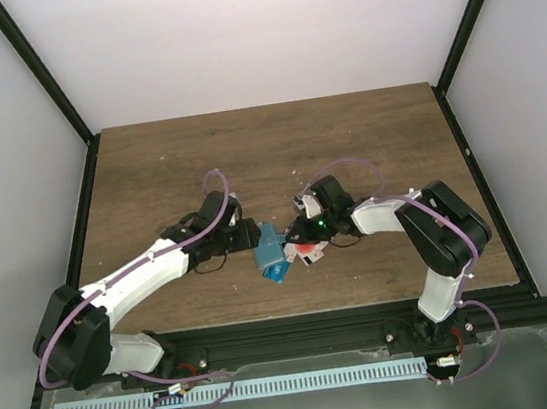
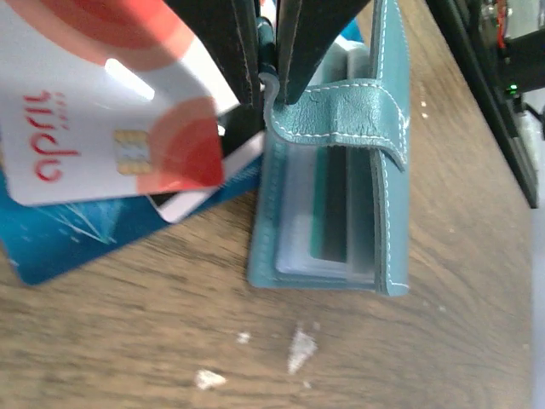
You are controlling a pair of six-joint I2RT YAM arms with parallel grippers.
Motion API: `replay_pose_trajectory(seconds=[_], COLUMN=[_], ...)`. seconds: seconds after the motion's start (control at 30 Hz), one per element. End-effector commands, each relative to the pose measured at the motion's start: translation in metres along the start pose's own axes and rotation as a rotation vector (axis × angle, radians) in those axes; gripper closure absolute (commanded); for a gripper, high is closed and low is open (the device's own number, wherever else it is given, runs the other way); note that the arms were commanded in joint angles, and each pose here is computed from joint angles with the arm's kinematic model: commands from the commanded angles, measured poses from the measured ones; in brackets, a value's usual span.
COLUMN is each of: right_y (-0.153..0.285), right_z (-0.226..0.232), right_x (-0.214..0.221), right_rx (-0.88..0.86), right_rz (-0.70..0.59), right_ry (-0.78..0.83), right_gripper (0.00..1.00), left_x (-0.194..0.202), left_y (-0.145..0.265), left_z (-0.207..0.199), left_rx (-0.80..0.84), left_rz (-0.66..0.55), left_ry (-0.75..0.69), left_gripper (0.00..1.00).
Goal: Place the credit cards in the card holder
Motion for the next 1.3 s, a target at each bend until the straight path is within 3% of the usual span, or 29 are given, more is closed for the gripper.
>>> replay_pose_trajectory(seconds=[0.0, 0.2, 0.3, 0.47, 0.83, 1.17, 1.27], right_y=[0.009, 0.011, 0.017, 0.03, 0.044, -0.002, -0.013], right_z=[-0.005, -0.005, -0.004, 0.011, 0.056, 0.041, 0.023], right_x=[-0.006, -0.008, -0.009, -0.008, -0.005, -0.001, 0.004], right_rx=[0.104, 0.125, 0.146, 0.107, -0.02, -0.025, 0.034], right_rz=[-0.017, -0.024, -0.035, -0.047, -0.067, 0.004, 0.021], right_ry=[0.025, 0.018, 0.018, 0.02, 0.066, 0.063, 0.054], right_gripper=[0.95, 0.85, 0.75, 0.68, 0.57, 0.65, 0.67], left_x=[0.005, 0.012, 0.016, 0.024, 0.032, 0.035, 0.035], left_y=[-0.003, -0.031, -0.048, -0.069, -0.079, -0.082, -0.082], left_z=[0.005, 0.004, 0.003, 0.007, 0.01, 0.01, 0.008], left_rx=[-0.011, 0.014, 0.01, -0.022, -0.084, -0.076, -0.059], left_rz=[-0.003, 0.069, 0.111, 0.163, 0.189, 0.202, 0.204], left_ry=[-0.035, -0.082, -0.11, -0.14, -0.18, -0.18, -0.174], left_gripper=[0.43, 0.61, 0.64, 0.68, 0.56, 0.55, 0.51])
Point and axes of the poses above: each gripper's point midway between its finger pads, its own y axis back along the fingers, its own z axis along the line the jaws close on, x = y × z, the point moved 6 cm from there along y, back along the fingers
